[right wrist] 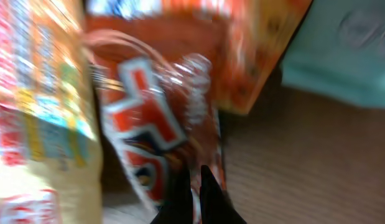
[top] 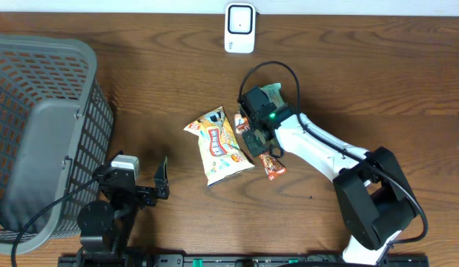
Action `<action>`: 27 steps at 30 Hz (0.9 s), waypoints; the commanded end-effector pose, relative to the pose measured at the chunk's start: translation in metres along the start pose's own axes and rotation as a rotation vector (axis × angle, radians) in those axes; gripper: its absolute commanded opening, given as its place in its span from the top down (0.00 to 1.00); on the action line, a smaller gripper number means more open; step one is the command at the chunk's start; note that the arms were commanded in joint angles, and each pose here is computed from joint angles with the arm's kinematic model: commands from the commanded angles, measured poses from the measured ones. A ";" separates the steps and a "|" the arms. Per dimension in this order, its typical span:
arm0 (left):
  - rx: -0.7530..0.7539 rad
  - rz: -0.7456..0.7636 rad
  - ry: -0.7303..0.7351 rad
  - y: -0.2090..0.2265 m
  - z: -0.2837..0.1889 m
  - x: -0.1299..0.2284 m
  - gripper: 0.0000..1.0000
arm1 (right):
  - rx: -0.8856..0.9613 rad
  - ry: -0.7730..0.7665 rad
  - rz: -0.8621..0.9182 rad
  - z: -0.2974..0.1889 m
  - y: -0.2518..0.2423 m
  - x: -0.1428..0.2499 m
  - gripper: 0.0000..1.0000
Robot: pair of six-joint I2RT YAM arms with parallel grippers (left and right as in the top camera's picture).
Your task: Scan the item barcode
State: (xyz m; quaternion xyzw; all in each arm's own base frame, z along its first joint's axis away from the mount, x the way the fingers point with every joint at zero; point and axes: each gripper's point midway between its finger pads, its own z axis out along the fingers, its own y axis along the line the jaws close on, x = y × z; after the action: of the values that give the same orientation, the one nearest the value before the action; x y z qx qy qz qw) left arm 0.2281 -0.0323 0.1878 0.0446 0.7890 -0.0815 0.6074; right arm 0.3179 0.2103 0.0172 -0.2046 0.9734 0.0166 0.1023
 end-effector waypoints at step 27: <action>-0.009 0.013 0.000 0.002 0.000 0.001 0.01 | -0.025 -0.031 -0.089 -0.026 0.031 -0.016 0.99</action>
State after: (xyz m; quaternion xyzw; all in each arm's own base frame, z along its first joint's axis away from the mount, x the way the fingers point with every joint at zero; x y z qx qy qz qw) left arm 0.2281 -0.0323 0.1878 0.0446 0.7890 -0.0815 0.6074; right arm 0.3121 0.2433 0.0661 -0.2403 0.9615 0.0400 0.1275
